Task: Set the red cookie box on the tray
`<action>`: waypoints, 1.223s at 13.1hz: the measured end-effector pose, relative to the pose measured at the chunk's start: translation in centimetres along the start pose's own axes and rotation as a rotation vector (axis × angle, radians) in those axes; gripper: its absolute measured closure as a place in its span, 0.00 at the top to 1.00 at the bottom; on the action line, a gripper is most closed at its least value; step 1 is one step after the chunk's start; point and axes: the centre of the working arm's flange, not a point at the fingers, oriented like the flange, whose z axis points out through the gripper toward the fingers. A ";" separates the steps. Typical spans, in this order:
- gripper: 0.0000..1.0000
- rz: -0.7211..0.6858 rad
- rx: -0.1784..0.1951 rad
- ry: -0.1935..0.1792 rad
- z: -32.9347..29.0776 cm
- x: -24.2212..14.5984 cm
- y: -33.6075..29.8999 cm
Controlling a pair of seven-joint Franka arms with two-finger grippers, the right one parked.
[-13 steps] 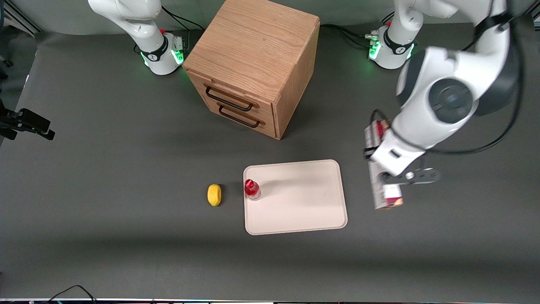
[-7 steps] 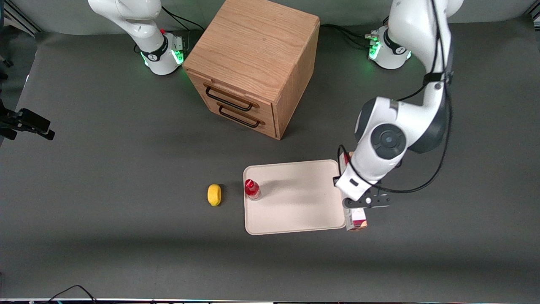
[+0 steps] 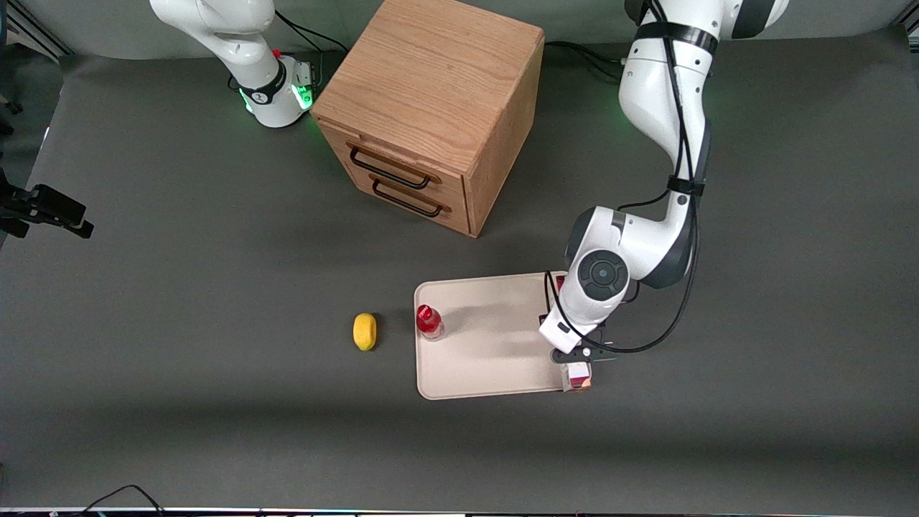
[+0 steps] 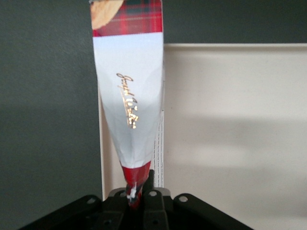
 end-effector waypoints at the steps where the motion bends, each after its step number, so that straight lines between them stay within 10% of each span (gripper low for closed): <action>1: 0.06 0.000 -0.001 0.000 0.3 -0.2 0.0; 4: 0.06 0.000 -0.010 0.013 1.1 -0.5 0.1; 10: 0.68 -0.001 -0.018 0.019 0.3 -0.3 -0.1; 13: 1.00 0.035 -0.029 -0.022 -4.4 0.4 -2.1; 16: 1.00 0.066 -0.049 -0.096 -13.9 0.0 -5.9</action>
